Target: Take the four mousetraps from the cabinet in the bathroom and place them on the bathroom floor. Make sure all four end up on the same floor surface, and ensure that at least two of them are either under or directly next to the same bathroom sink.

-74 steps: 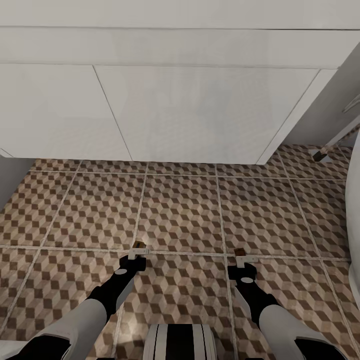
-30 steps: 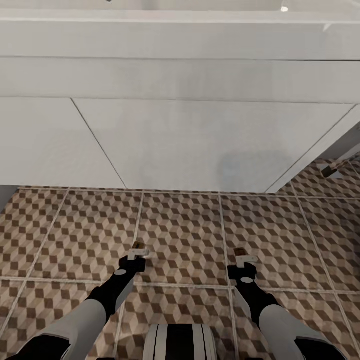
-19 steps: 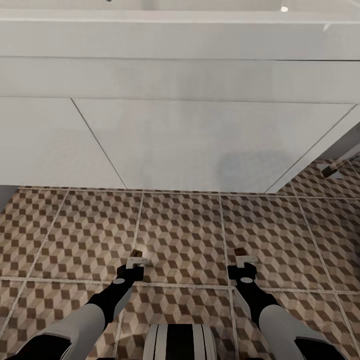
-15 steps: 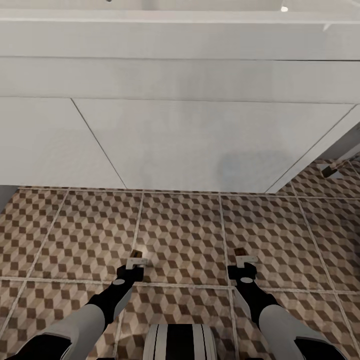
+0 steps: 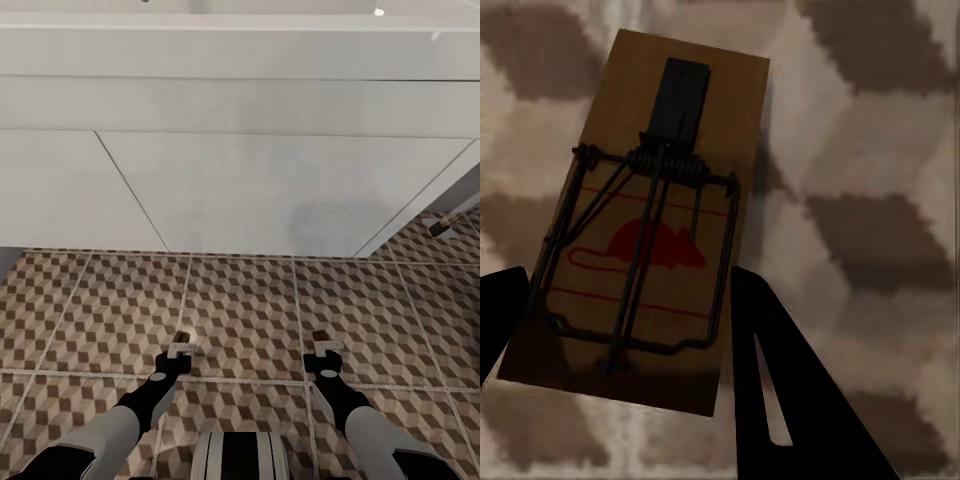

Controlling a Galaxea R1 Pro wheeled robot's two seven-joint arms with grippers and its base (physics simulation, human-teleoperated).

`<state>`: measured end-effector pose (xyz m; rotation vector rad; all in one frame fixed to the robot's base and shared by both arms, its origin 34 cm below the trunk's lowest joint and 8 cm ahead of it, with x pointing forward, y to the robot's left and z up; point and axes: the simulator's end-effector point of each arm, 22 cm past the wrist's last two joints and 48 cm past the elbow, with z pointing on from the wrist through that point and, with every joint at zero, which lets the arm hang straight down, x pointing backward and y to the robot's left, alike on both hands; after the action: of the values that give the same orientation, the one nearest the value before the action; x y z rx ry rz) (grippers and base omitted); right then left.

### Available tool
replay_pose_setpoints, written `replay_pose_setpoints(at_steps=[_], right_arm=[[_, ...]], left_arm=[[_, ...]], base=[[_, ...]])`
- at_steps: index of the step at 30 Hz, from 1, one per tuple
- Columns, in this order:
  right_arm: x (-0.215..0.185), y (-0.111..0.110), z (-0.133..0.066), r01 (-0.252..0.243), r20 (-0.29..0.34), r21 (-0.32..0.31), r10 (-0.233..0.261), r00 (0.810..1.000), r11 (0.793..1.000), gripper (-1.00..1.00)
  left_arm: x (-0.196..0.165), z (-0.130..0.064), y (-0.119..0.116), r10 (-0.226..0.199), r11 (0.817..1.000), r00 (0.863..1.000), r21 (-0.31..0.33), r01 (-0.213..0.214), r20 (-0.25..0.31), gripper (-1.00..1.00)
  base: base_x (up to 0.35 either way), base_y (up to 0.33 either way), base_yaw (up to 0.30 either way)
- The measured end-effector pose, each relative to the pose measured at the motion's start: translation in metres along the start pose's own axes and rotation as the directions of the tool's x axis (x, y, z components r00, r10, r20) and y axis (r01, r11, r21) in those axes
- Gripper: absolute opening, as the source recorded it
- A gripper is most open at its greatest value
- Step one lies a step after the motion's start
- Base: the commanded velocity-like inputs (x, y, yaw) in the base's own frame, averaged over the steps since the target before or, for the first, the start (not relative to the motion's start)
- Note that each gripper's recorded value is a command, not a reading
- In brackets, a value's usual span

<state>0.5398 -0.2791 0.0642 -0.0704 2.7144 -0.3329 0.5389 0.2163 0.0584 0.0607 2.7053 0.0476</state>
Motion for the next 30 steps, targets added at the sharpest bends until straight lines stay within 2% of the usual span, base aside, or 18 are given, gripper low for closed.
replay_pose_setpoints(at_steps=[4,8,17,30], right_arm=[[-0.001,0.0,0.0,0.001,0.004,-0.001,-0.001,1.0,1.0,-1.0],[-0.004,0.001,0.0,-0.001,0.017,-0.002,0.001,1.0,1.0,-1.0],[-0.015,0.003,-0.001,-0.013,0.067,-0.013,0.014,0.998,1.0,-1.0],[-0.016,0.004,-0.001,-0.013,0.07,-0.015,0.014,0.997,1.0,-1.0]], left_arm=[[-0.01,0.0,0.0,-0.006,1.0,0.999,0.001,0.006,0.047,-1.0],[-0.014,0.0,0.0,-0.008,1.0,0.998,0.0,0.008,0.065,-1.0],[-0.019,-0.001,0.0,-0.01,1.0,0.997,0.0,0.01,0.08,-1.0],[-0.024,-0.001,-0.002,-0.01,1.0,0.996,0.003,0.01,0.09,-1.0]], base=[[0.0,0.0,0.0],[0.0,0.0,0.0],[0.0,0.0,0.0],[0.001,0.0,0.0]])
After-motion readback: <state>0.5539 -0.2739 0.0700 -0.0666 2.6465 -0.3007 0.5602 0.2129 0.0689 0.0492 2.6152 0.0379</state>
